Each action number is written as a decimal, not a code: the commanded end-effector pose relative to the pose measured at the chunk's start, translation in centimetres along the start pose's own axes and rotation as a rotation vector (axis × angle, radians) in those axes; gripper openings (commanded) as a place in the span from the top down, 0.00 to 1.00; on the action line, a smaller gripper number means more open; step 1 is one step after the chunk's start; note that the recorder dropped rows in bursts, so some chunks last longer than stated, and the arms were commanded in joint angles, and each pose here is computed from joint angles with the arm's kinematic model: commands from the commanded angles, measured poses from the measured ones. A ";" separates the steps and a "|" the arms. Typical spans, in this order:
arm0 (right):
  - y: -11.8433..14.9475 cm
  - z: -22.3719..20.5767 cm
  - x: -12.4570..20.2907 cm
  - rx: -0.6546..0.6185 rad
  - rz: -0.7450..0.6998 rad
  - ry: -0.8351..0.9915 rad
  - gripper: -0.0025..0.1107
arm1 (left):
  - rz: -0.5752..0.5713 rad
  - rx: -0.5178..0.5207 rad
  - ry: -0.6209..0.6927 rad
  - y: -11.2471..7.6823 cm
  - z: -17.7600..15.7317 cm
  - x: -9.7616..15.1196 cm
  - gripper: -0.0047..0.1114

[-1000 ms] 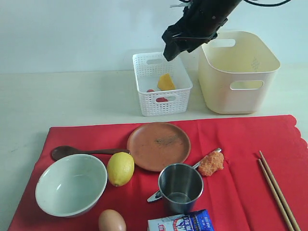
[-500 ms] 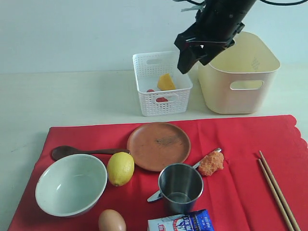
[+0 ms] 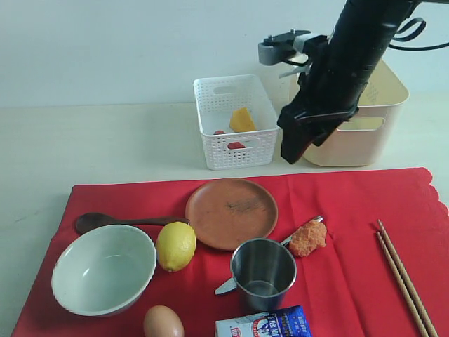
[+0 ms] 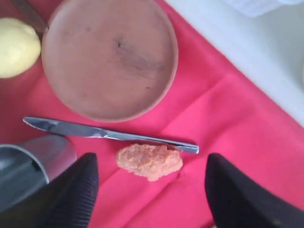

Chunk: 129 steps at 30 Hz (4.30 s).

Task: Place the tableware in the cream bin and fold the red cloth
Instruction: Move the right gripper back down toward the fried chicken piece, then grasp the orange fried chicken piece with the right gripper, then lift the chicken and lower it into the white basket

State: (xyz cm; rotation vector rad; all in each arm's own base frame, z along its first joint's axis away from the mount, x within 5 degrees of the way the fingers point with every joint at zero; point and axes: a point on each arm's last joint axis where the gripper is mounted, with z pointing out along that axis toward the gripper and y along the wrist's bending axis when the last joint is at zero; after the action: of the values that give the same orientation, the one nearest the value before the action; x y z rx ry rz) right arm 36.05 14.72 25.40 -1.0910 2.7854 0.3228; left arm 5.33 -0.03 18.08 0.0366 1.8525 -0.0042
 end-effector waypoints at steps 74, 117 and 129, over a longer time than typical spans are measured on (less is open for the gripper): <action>0.2 9.7 6.4 -0.101 -0.833 0.114 0.46 | 0.000 -0.002 -0.011 0.0 0.0 0.0 0.96; 0.0 9.2 6.2 -0.078 -0.814 0.127 0.98 | 0.000 -0.002 -0.011 0.0 0.0 0.0 0.96; 0.9 4.1 5.6 0.069 -0.829 -0.006 0.98 | 0.000 -0.002 -0.011 0.0 0.0 0.0 0.96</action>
State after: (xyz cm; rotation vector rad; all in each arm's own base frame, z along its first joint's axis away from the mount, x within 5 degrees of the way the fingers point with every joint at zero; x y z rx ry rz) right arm 31.48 12.72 18.97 -2.0865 2.0927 0.1619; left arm 5.33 -0.03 18.08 0.0366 1.8525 -0.0042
